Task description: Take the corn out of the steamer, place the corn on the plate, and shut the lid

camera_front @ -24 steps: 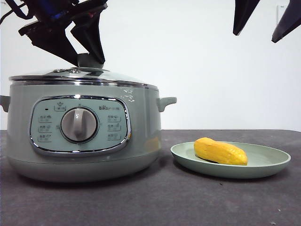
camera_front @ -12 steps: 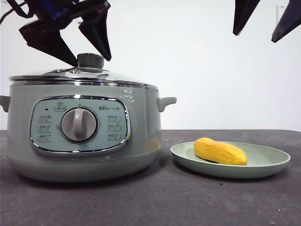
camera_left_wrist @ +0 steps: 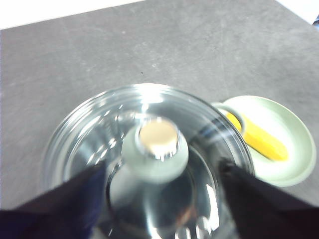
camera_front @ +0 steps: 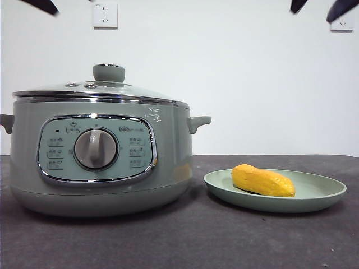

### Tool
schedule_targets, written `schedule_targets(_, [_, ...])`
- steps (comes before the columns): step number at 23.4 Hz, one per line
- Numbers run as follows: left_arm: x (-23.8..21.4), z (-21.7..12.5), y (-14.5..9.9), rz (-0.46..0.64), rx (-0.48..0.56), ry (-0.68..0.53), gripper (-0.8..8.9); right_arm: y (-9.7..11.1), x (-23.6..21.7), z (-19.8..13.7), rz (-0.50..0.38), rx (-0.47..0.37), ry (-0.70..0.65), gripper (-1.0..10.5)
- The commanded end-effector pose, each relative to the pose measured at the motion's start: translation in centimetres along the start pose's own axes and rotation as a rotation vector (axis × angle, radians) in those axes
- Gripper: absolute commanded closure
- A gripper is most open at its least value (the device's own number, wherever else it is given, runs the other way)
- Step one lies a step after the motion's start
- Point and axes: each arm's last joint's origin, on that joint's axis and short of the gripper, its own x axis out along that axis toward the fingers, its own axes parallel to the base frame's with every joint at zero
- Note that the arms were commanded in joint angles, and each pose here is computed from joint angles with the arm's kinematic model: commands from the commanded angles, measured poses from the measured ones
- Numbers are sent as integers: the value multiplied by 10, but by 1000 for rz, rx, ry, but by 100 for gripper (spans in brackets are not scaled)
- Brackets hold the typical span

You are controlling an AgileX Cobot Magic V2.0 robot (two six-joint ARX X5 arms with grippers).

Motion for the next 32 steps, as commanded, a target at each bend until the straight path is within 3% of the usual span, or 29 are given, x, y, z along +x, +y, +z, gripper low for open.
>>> schedule_targets(1, [-16,-9,1,25,35,26,817,1,-3,-14,9,-12,-11,900])
schedule_targets(5, [-30,-21,2,88,48,20,822,0,-5,-39,18,-3,-80,958])
schedule_targets(8, [-33,-36,0,65,56,-35,822,-2,-3,-63,19,30,-151,958])
schedule_targets(13, [-13,-98,-1,25,81,-94,822,-5,2,-107,26,49,-247,958])
schedule_targets(15, [-7,-113,0,15,87,-63,821,-6,2,-109,24,62,-240,945])
schedule_targets(18, [-6,-119,1,19,87,-1,817,-5,2,-108,39,148,-248,945])
schedule_targets(27, [-6,-120,1,23,89,11,817,-6,2,-109,37,146,-237,945])
schedule_targets(29, [-7,-121,1,21,153,21,817,-6,2,-109,37,147,-237,945])
schedule_targets(32, [-32,-120,9,75,222,-119,817,-5,2,-109,38,147,-236,945])
